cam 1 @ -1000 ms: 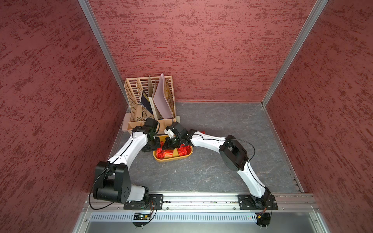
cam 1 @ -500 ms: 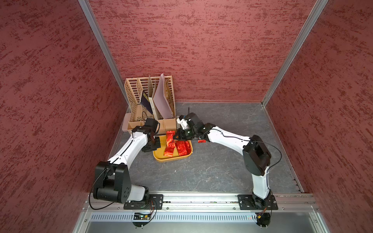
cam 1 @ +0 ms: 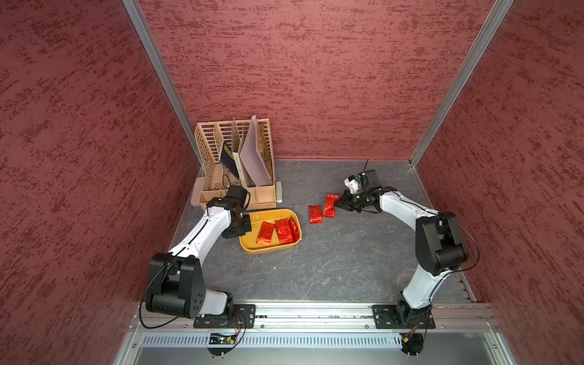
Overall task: Take the tea bags out of the storage box
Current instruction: Place the tea bag at the center of the board.
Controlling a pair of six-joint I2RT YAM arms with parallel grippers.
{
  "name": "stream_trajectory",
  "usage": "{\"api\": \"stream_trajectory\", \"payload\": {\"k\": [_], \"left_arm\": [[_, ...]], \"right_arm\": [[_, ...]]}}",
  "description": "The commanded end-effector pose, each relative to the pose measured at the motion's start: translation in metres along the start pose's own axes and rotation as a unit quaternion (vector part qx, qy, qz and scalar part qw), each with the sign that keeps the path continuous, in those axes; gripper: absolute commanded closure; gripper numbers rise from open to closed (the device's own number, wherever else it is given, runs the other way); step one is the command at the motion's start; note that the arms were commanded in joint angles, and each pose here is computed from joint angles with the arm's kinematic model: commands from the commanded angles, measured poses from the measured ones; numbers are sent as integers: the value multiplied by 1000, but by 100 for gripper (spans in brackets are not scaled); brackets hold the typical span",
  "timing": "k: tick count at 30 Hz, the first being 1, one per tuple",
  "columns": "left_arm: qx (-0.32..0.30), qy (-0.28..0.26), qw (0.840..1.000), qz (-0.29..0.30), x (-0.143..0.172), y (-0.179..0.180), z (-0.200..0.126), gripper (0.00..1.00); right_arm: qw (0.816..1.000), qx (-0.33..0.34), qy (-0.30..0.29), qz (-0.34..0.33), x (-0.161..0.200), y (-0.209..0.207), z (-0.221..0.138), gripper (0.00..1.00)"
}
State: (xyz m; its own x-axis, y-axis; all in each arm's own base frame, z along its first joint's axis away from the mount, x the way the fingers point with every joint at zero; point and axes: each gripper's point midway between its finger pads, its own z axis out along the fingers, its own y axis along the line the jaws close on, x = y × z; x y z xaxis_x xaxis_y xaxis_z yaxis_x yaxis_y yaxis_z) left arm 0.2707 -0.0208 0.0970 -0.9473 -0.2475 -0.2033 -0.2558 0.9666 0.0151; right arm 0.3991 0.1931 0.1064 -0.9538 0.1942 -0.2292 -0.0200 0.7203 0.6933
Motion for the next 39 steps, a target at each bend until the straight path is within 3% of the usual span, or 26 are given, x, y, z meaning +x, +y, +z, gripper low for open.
{"api": "stream_trajectory", "payload": {"k": [1, 4, 16, 30, 32, 34, 39], "left_arm": [[-2, -11, 1000, 2, -1, 0, -2, 100], [-1, -11, 1000, 4, -1, -1, -3, 100], [-3, -8, 1000, 4, -1, -1, -1, 100], [-7, -3, 1000, 1, -1, 1, 2, 100], [-8, -1, 1000, 2, -1, 1, 2, 100], [-8, -1, 1000, 1, -1, 2, 2, 100], [-8, -3, 1000, 1, -1, 1, 1, 100]], "right_arm": [[999, -12, 40, -7, 10, -15, 6, 100], [997, 7, 71, -12, 15, -31, 14, 100], [995, 35, 95, -20, -5, -64, 33, 100], [993, 48, 107, -28, -10, -74, 37, 99], [993, 48, 106, -27, -10, -74, 37, 93], [993, 49, 103, -27, -12, -73, 35, 74], [994, 55, 94, -22, -12, -73, 29, 63]]}}
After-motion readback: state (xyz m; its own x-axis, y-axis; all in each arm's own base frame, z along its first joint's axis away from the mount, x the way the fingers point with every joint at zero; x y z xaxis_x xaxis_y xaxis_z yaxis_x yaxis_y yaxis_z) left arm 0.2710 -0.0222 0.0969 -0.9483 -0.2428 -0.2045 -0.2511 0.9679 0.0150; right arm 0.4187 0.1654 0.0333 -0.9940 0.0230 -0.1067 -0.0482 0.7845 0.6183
